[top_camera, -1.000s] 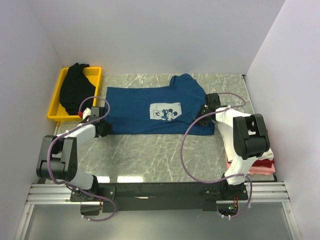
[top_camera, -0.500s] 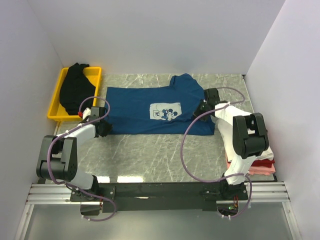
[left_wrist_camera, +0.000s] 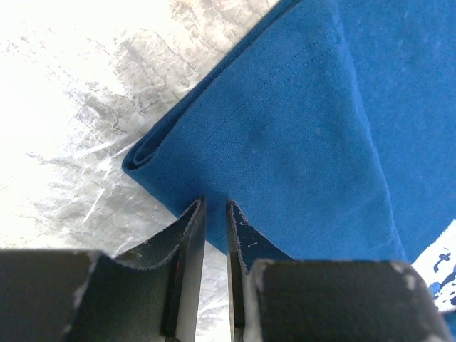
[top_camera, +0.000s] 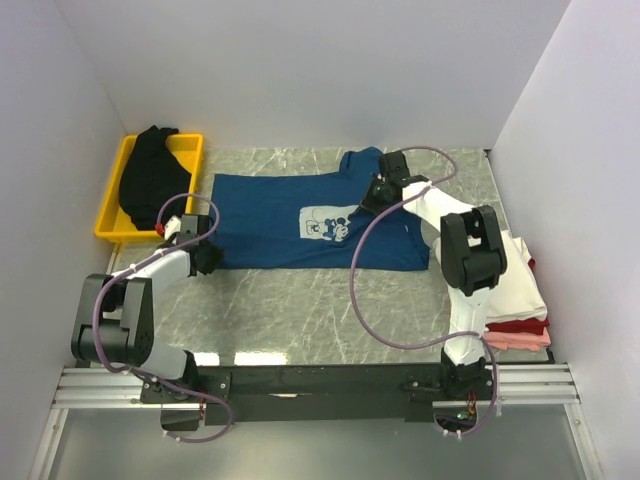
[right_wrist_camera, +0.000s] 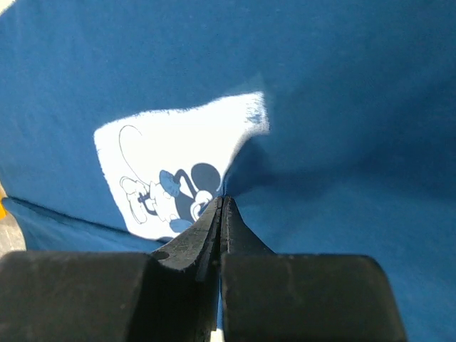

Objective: Fold and stack the t-shirts
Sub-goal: Fold the tshirt

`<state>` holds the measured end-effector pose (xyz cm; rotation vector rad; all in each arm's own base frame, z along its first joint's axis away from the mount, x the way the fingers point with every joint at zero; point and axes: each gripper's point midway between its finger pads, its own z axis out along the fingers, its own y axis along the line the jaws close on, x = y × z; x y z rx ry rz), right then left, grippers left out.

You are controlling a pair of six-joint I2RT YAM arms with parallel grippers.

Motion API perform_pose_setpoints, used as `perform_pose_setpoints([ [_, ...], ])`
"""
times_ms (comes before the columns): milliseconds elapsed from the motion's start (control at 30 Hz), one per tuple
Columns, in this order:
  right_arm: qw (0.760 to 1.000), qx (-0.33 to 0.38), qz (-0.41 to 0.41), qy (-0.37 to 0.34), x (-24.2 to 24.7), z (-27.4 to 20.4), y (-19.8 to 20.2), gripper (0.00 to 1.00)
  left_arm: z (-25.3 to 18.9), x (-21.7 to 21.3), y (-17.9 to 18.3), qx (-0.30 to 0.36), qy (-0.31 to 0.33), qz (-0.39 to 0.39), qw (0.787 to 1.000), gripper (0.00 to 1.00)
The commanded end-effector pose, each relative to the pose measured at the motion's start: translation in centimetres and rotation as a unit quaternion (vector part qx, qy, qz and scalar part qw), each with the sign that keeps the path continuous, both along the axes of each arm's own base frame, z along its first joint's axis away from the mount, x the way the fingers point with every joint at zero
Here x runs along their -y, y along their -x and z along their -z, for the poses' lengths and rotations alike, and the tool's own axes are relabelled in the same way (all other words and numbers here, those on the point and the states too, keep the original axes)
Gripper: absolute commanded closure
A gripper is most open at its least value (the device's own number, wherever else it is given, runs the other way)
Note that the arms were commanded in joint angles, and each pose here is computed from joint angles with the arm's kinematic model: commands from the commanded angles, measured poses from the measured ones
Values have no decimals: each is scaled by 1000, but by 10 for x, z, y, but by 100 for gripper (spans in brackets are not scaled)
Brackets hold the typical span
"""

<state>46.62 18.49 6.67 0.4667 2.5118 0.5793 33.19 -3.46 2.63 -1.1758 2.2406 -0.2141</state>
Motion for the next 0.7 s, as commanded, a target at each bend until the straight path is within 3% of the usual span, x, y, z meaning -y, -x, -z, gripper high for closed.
perform_pose_setpoints([
  [0, 1000, 11, -12, -1, -13, -5, -11, 99, -8, -3, 0, 14, -10, 5, 1000, 77],
  [233, 999, 20, -31, -15, -34, -3, -22, 98, -11, -2, 1, 19, -8, 7, 1000, 76],
  [267, 999, 19, -32, -14, -34, -3, -23, 95, -12, -1, 1, 21, -6, 9, 1000, 76],
  [367, 999, 31, -37, -12, -33, -13, -23, 73, -18, -1, 1, 31, -4, 12, 999, 73],
  [400, 998, 38, -38, -11, -32, -18, -23, 60, -22, 0, 0, 36, -4, 13, 999, 71],
  [433, 998, 47, -43, -11, -32, -24, -22, 56, -26, 0, 0, 43, -4, 13, 999, 68],
  [500, 997, 66, -48, -12, -31, -42, -21, 50, -33, 0, 0, 50, -2, 14, 999, 61],
  [667, 997, 78, -27, 9, -9, -73, -3, 49, -47, -3, 5, 62, -6, 9, 998, 57],
])
